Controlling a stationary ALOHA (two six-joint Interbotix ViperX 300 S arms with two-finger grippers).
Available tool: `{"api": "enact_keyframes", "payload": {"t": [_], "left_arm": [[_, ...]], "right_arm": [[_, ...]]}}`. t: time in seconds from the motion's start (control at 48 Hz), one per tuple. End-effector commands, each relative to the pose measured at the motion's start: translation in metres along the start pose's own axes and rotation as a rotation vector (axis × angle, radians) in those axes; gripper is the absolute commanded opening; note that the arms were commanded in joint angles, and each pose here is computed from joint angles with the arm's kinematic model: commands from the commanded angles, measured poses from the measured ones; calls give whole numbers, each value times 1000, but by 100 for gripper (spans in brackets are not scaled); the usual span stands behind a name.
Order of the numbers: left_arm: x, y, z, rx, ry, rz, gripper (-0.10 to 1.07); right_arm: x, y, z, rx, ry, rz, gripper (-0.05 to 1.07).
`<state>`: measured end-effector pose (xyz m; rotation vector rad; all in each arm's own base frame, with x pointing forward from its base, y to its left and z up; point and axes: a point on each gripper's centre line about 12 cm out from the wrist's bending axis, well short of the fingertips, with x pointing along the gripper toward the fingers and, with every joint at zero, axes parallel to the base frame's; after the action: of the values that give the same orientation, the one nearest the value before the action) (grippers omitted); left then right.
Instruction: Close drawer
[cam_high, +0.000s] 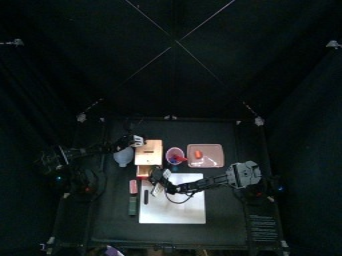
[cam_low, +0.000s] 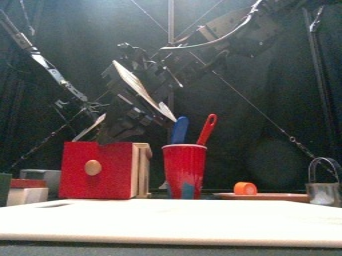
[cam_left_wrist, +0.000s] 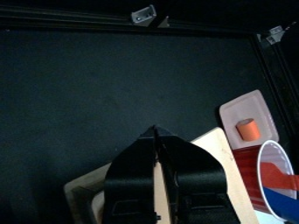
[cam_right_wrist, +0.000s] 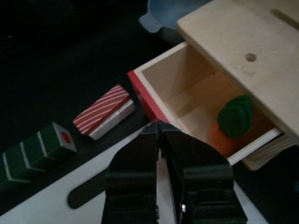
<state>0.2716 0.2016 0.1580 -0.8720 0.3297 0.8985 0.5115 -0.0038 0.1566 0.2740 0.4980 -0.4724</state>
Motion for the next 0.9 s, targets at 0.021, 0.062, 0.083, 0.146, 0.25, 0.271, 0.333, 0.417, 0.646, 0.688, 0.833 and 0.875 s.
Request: {"api": "enact_keyframes", "payload": {"t": [0.021,0.062,0.083,0.146,0.25,0.271,0.333,0.417,0.646,0.688,0.833,0.875], "left_arm": [[0,-1,-1,5,5,-3,39],[0,-2,-1,5,6,-4,39],[0,-2,-1,4,5,-5,39],[0,-2,-1,4,5,-5,39],[0,-2,-1,4,6,-4,39],[0,-2,-1,4,6,-5,39],[0,-3,-1,3,5,-7,39],[0,-3,-1,3,5,-7,39],[0,-2,-2,3,7,-5,39],[0,-2,-1,3,7,-6,39],[0,-2,-2,2,8,-5,39],[0,-2,-2,2,7,-5,39]], "right_arm": [[-2,-14,19,28,-38,-37,35],[-2,-14,20,27,-42,-40,34],[-1,-16,21,27,-43,-44,35],[-1,-18,22,30,-45,-48,35],[2,-24,24,36,-48,-59,35],[3,-25,24,36,-47,-62,34],[5,-30,25,41,-47,-72,35],[7,-35,27,46,-47,-82,35],[12,-48,27,54,-43,-108,35],[13,-49,28,56,-44,-112,35],[14,-56,30,62,-50,-132,35],[14,-58,30,64,-50,-135,35]]}}
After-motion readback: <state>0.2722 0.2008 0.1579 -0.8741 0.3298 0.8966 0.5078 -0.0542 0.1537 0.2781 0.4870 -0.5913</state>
